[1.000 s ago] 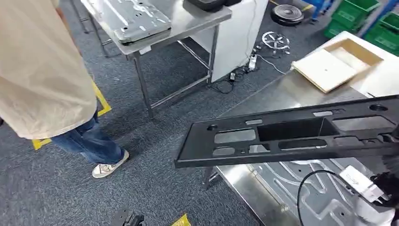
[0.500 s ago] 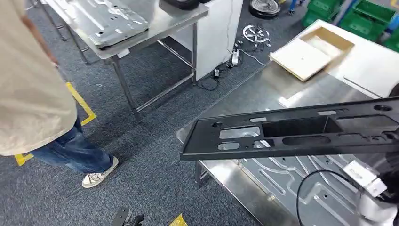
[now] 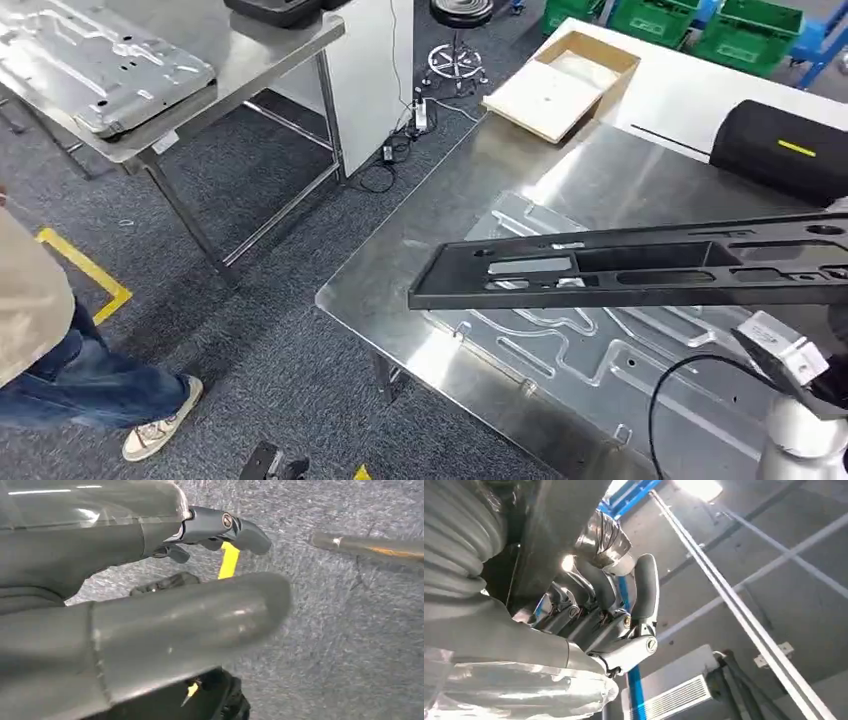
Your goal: Take the parts from the cabinet and place them on the table.
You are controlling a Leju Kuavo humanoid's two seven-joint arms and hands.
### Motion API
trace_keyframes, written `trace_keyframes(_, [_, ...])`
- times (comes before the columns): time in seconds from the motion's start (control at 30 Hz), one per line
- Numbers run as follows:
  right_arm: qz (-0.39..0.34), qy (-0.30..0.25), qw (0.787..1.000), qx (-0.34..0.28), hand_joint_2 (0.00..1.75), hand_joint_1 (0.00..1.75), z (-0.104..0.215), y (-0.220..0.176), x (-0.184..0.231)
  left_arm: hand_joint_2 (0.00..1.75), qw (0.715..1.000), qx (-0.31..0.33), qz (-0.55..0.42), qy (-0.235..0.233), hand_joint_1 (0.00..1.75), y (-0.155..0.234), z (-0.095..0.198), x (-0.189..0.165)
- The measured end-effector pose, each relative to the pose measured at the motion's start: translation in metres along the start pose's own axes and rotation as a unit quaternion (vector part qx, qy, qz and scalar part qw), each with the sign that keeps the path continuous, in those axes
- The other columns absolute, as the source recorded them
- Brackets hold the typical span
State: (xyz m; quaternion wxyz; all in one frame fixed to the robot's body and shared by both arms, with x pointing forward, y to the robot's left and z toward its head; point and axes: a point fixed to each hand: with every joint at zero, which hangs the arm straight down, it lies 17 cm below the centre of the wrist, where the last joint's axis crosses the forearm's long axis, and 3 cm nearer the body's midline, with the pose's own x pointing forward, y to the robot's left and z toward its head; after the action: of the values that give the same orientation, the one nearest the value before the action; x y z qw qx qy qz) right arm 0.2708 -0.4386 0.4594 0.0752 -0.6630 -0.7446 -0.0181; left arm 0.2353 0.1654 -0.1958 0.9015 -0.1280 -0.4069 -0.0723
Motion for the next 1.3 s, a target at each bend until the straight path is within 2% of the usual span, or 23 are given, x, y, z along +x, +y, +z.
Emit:
trace_keyframes(0.43, [0.011, 0.012, 1.0, 0.018, 1.75, 1.75, 0.004, 0.007, -0.011, 0.0, 1.0, 0.0, 0.001, 0.0, 0.0, 0.001, 0.001, -0.001])
trace_keyframes(0.57, [0.014, 0.047, 0.998, 0.03, 1.75, 1.75, 0.008, 0.009, -0.028, 0.0, 1.0, 0.0, 0.001, -0.004, 0.0, 0.001, 0.0, 0.001])
trace_keyframes(0.77, [0.008, 0.059, 0.997, 0.053, 1.75, 1.75, 0.014, 0.019, -0.034, 0.0, 1.0, 0.001, 0.006, 0.003, 0.0, 0.0, 0.005, -0.009])
trace_keyframes(0.8, [-0.008, 0.086, 0.994, 0.072, 1.75, 1.75, 0.018, 0.026, -0.044, 0.0, 1.0, 0.003, 0.007, 0.0, 0.0, 0.001, 0.005, -0.007])
trace_keyframes(0.9, [-0.089, 0.185, 0.97, 0.134, 1.75, 1.75, 0.03, 0.053, -0.077, 0.0, 1.0, 0.007, 0.01, -0.006, 0.0, 0.005, 0.006, -0.006])
trace_keyframes(0.93, [-0.13, 0.22, 0.953, 0.163, 1.75, 1.75, 0.036, 0.067, -0.087, 0.0, 1.0, 0.007, 0.011, -0.007, 0.0, 0.005, 0.007, -0.008])
trace_keyframes(1.0, [-0.219, 0.286, 0.907, 0.219, 1.75, 1.75, 0.045, 0.097, -0.106, 0.0, 1.0, 0.009, 0.014, -0.009, 0.0, 0.007, 0.009, -0.008])
trace_keyframes(1.2, [-0.289, 0.349, 0.843, 0.29, 1.75, 1.75, 0.031, 0.134, -0.146, 0.0, 1.0, 0.009, 0.013, -0.012, 0.0, 0.013, 0.01, -0.007])
trace_keyframes(1.3, [-0.291, 0.369, 0.827, 0.31, 1.75, 1.75, 0.027, 0.143, -0.164, 0.0, 1.0, 0.012, 0.012, -0.01, 0.0, 0.016, 0.011, -0.009])
